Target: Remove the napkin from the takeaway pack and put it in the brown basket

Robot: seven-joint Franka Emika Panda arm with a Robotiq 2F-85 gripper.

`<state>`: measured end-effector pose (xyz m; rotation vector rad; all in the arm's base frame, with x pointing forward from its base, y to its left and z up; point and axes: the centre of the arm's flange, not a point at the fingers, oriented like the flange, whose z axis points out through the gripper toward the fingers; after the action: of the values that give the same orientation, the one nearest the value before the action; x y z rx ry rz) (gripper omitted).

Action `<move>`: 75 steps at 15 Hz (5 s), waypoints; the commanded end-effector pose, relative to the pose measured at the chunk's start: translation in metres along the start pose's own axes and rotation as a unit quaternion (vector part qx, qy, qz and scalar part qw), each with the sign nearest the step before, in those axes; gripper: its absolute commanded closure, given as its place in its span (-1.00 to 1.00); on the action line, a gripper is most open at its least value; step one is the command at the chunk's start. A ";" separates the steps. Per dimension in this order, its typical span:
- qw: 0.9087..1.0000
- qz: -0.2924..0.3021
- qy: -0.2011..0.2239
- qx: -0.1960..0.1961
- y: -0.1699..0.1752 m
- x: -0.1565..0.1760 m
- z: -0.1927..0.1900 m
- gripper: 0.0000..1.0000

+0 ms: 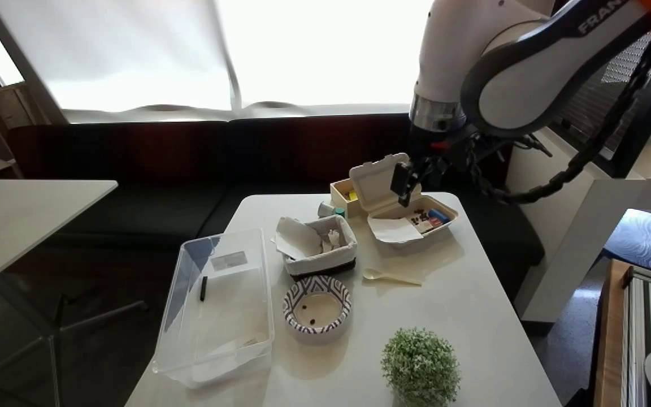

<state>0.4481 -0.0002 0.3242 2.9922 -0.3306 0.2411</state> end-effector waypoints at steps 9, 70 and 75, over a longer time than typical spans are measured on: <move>0.995 0.003 0.003 -0.095 -0.054 0.055 0.112 -1.00; 0.974 0.073 0.023 -0.214 -0.041 0.101 0.167 1.00; 0.975 0.056 -0.001 -0.214 -0.049 0.096 0.180 1.00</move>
<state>0.5866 -0.0038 0.1660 2.5509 -0.5106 0.1924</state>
